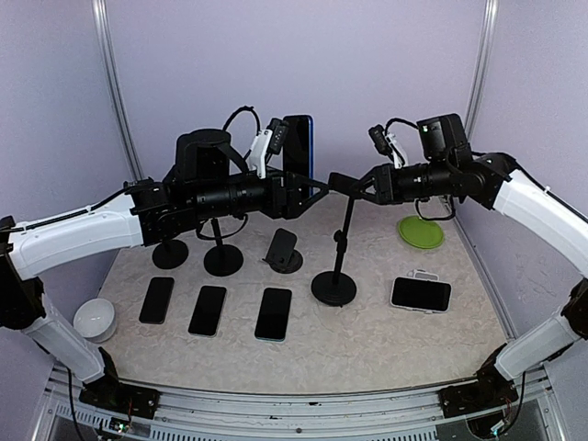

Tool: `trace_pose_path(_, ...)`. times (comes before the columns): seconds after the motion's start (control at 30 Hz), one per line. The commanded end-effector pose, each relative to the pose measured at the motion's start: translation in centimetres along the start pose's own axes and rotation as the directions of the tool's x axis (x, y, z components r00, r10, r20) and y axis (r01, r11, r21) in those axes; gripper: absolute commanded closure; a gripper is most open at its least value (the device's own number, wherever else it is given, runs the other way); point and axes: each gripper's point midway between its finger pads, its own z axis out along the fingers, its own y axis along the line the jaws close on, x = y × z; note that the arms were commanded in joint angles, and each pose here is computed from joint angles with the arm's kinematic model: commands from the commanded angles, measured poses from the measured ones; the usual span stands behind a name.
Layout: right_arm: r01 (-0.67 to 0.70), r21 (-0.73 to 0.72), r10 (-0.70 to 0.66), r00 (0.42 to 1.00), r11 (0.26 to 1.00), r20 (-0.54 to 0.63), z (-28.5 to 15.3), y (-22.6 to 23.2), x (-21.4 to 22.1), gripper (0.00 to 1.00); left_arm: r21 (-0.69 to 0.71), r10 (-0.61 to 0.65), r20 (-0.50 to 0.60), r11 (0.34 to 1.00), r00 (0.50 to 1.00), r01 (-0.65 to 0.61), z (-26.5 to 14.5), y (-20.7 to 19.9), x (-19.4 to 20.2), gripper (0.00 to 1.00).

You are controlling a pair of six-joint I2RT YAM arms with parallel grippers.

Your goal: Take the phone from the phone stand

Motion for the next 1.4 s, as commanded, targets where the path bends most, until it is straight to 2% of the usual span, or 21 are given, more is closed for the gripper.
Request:
trace_pose_path(0.0, 0.114, 0.017, -0.115, 0.979, 0.993, 0.167, -1.4, 1.2, -5.7, 1.00, -0.122, 0.010, 0.076, 0.993, 0.997, -0.001, -1.9, 1.7, -1.9, 0.79)
trace_pose_path(0.33, 0.171, 0.117, -0.191, 0.962, 0.978, 0.195, 0.1, -0.3, -8.4, 1.00, -0.256, -0.046, 0.090, 0.964, 0.995, 0.068, -3.4, 4.0, -1.4, 0.84)
trace_pose_path(0.73, 0.197, 0.168, -0.227, 0.956, 0.966, 0.185, 3.5, -2.9, -7.5, 1.00, -0.328, -0.101, 0.075, 0.937, 0.992, 0.120, -3.9, 5.4, -0.3, 0.86)
trace_pose_path(1.0, 0.188, 0.142, -0.210, 0.964, 0.972, 0.160, 4.2, -3.2, -5.8, 1.00, -0.370, -0.121, 0.057, 0.920, 0.991, 0.134, -3.8, 6.3, 0.6, 0.87)
trace_pose_path(1.03, 0.187, 0.140, -0.209, 0.965, 0.972, 0.158, 4.2, -3.2, -5.6, 0.98, -0.374, -0.123, 0.054, 0.918, 0.991, 0.135, -3.8, 6.4, 0.7, 0.87)
trace_pose_path(1.13, 0.181, 0.132, -0.200, 0.968, 0.975, 0.150, 4.1, -3.2, -5.0, 0.74, -0.388, -0.133, 0.047, 0.911, 0.990, 0.141, -3.8, 6.7, 1.1, 0.87)
trace_pose_path(1.2, 0.179, 0.127, -0.198, 0.969, 0.976, 0.150, 3.9, -3.1, -4.8, 0.63, -0.395, -0.142, 0.039, 0.907, 0.989, 0.146, -3.7, 6.7, 1.5, 0.87)
trace_pose_path(1.37, 0.181, 0.124, -0.200, 0.965, 0.976, 0.167, 2.9, -2.6, -4.9, 0.43, -0.399, -0.170, 0.022, 0.902, 0.985, 0.165, -3.5, 6.4, 2.6, 0.87)
